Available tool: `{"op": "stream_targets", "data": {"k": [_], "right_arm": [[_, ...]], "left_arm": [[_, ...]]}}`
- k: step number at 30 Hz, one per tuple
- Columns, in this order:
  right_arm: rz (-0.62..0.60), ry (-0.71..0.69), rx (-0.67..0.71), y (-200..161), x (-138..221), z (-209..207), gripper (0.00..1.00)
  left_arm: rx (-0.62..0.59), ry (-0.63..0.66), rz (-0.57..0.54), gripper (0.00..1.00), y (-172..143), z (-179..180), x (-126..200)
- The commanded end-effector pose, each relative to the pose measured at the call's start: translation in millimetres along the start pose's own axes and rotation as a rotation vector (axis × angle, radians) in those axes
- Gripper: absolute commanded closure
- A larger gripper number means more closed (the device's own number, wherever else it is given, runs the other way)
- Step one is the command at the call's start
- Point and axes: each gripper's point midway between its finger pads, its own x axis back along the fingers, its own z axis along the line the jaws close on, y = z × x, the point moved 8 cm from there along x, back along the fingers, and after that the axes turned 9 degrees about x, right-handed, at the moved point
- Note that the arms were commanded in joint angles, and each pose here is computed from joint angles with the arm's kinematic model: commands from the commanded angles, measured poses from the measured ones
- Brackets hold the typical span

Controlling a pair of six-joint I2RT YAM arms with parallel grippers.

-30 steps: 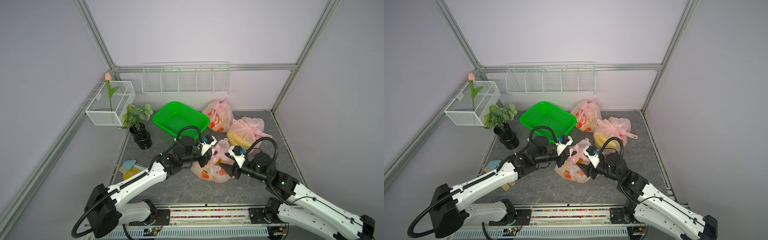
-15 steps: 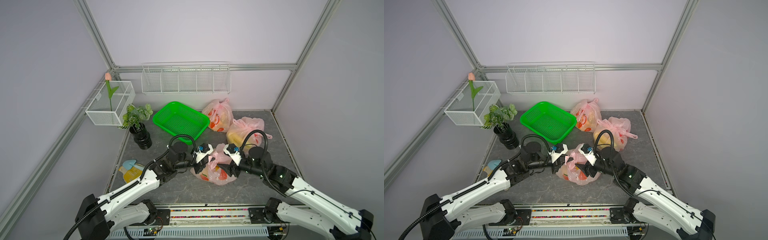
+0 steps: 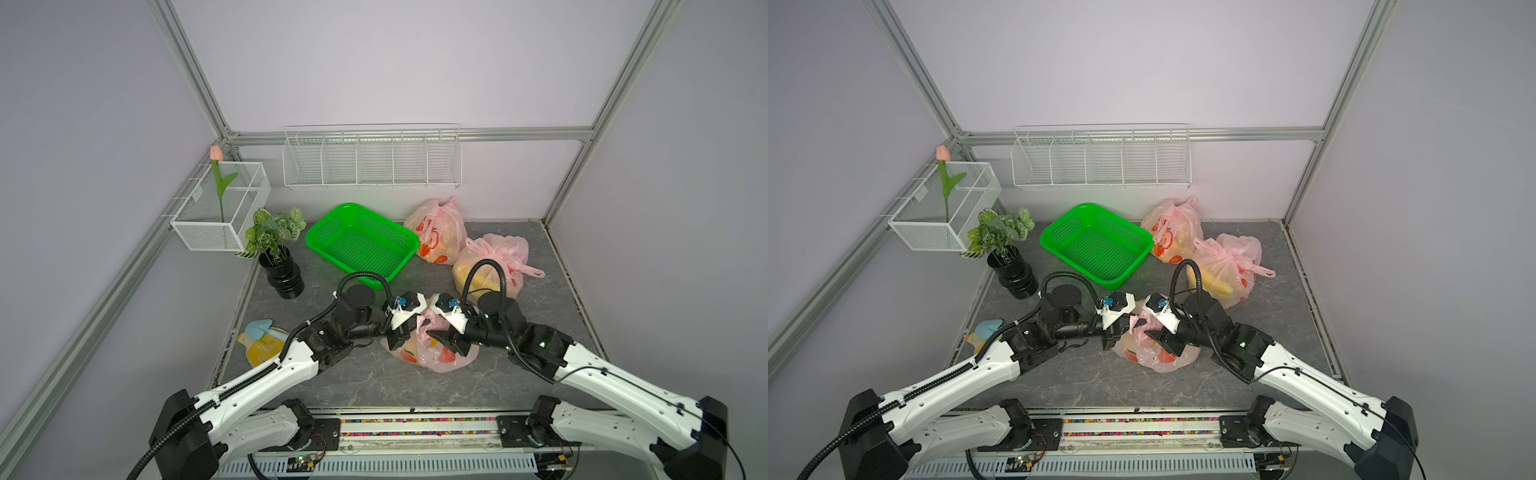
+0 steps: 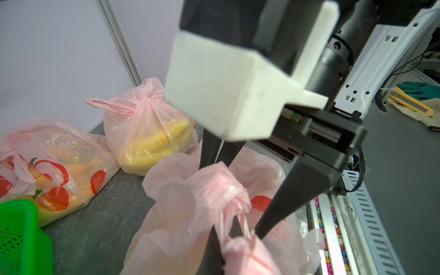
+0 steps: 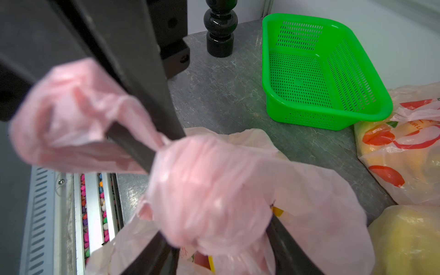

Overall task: Place the banana into a plastic bag & tie a knot
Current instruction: Adjust the plastic bag at the center of the board.

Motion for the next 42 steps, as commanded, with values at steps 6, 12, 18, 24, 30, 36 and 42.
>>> {"op": "stream_targets", "data": {"k": [6, 12, 18, 24, 30, 36, 42], "right_arm": [[-0.051, 0.048, -0.023, 5.0, -14.5, 4.6, 0.52], [-0.005, 0.000, -0.022, -0.7, -15.1, 1.4, 0.78], [-0.032, -0.031, -0.018, 6.0, 2.2, -0.1, 0.94], [-0.032, -0.038, -0.010, 9.4, 13.3, 0.1, 0.94], [-0.056, -0.039, -0.045, 9.7, 17.5, -0.8, 0.94], [-0.118, -0.009, -0.074, 14.7, 20.8, -1.0, 0.93], [-0.103, 0.033, -0.083, 10.1, 9.9, 2.0, 0.90]], "left_arm": [[-0.056, -0.106, -0.021, 1.00, 5.9, -4.8, -6.4], [-0.050, -0.061, -0.038, 1.00, 7.8, -2.9, -2.6], [-0.021, 0.048, -0.072, 0.92, 6.3, 2.5, 4.8], [-0.001, 0.162, -0.089, 0.70, 4.8, 8.3, 13.8], [0.010, 0.126, -0.075, 0.41, -10.0, 3.4, 14.2], [0.046, 0.086, 0.011, 0.40, -31.0, 7.7, -2.0], [0.063, 0.059, 0.020, 0.53, -24.6, 12.2, -13.3]]}}
